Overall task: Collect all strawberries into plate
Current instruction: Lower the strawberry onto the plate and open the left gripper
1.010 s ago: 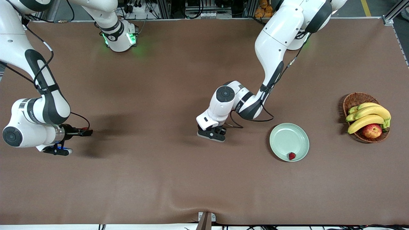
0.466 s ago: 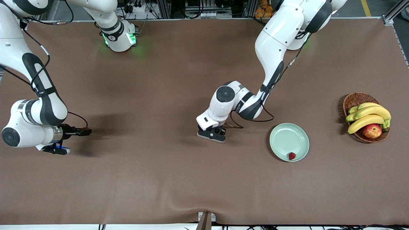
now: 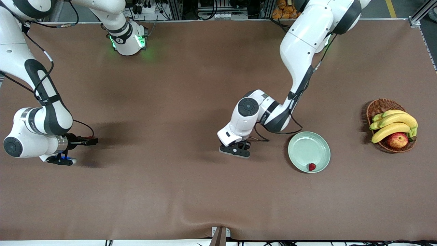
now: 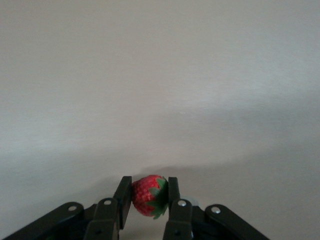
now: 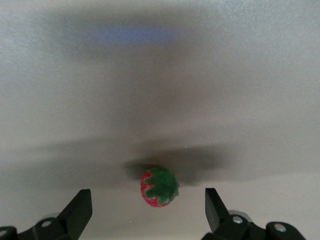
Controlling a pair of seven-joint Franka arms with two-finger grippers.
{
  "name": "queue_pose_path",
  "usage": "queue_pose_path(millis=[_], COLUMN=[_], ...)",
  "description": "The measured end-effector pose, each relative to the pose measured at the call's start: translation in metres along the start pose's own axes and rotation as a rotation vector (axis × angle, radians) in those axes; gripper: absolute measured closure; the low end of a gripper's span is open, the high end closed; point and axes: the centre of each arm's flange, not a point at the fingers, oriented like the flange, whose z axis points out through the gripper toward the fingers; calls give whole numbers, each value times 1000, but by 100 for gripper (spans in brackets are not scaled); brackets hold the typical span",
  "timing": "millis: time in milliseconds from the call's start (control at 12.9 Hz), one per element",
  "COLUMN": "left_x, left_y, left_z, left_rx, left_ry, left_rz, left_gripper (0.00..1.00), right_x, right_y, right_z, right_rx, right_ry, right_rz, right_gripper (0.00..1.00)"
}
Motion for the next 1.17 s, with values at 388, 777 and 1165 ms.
queue_pose_path(millis=[388,777,1165], left_x=[15,-16,-36], left_y=[-94,-197,-285], left_z=[-30,-53,-61], left_rx=[63,108,122], left_ry=[-65,-137,-184], left_rz=[87,39,35], left_gripper=[67,67,67], right_x=[-3,-3,0], right_y=[6,1,-78], right_z=[8,7,-15], right_rx=[4,6,26], right_ry=[-14,-8,37], right_rz=[-7,-19,-146], right_gripper=[26,70,70])
